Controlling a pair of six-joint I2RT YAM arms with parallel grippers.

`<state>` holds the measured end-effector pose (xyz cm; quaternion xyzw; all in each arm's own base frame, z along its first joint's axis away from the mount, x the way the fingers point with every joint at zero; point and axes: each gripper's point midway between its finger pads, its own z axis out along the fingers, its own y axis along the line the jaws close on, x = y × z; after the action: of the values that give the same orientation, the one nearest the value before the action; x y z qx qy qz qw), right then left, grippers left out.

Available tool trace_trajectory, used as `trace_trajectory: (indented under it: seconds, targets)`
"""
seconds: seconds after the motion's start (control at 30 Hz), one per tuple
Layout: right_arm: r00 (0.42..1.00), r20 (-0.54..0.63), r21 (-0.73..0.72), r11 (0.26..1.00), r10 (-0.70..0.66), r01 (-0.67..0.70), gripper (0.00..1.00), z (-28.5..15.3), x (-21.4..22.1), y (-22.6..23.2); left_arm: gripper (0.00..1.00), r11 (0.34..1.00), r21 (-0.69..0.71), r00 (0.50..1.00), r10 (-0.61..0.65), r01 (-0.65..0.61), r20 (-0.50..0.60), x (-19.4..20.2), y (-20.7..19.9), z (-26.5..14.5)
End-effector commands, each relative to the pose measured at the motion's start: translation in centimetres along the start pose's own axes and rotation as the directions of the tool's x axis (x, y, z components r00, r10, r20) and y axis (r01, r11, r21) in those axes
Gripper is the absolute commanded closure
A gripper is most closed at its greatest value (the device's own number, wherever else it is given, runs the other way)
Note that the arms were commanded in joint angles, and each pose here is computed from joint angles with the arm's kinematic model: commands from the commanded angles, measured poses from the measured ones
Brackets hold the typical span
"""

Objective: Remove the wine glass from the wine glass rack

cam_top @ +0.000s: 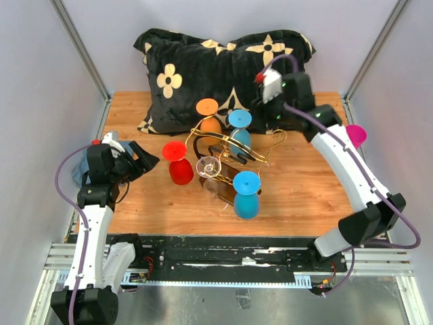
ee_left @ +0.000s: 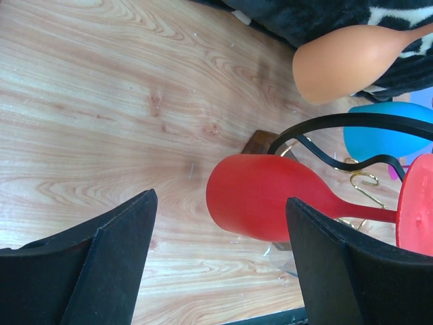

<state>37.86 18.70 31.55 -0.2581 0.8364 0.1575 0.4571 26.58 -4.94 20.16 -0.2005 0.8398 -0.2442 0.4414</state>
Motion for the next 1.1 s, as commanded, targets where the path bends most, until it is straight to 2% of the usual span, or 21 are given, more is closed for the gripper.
trace_trajectory:
  seconds: [0.0,0.1,0.33,0.47,0.67,1.07]
  targets:
    - [0.895,0.060,0.113,0.893,-0.443,0.435,0.45,-1.7,-1.1,1.9,0.18,0.999,0.037,1.000,0.006,-0.007,0.024,-0.8,-1.2,-0.6]
    - [0.811,0.098,0.204,0.810,-0.576,0.550,0.44,-2.5,-2.2,2.9,0.18,0.999,0.040,1.000,0.006,-0.007,0.028,-0.8,-1.3,-0.8]
    - [0.735,0.059,0.215,0.727,-0.676,0.652,0.44,-2.5,-1.8,3.7,0.18,0.999,0.051,1.000,-0.007,0.006,0.020,-0.5,-1.3,-0.6]
    - [0.693,0.111,0.168,0.700,-0.713,0.694,0.45,-2.1,-1.7,5.5,0.18,0.998,0.058,1.000,-0.017,0.016,0.013,-0.1,-1.2,-0.3]
    - [0.656,0.129,0.136,0.668,-0.744,0.732,0.45,-0.8,-1.9,6.9,0.18,0.997,0.067,1.000,-0.025,0.024,0.009,-0.2,-1.4,-0.2]
    - [0.635,0.136,0.059,0.646,-0.761,0.761,0.44,2.1,-1.7,8.8,0.18,0.997,0.068,1.000,-0.022,0.022,0.003,-0.1,-1.3,0.0]
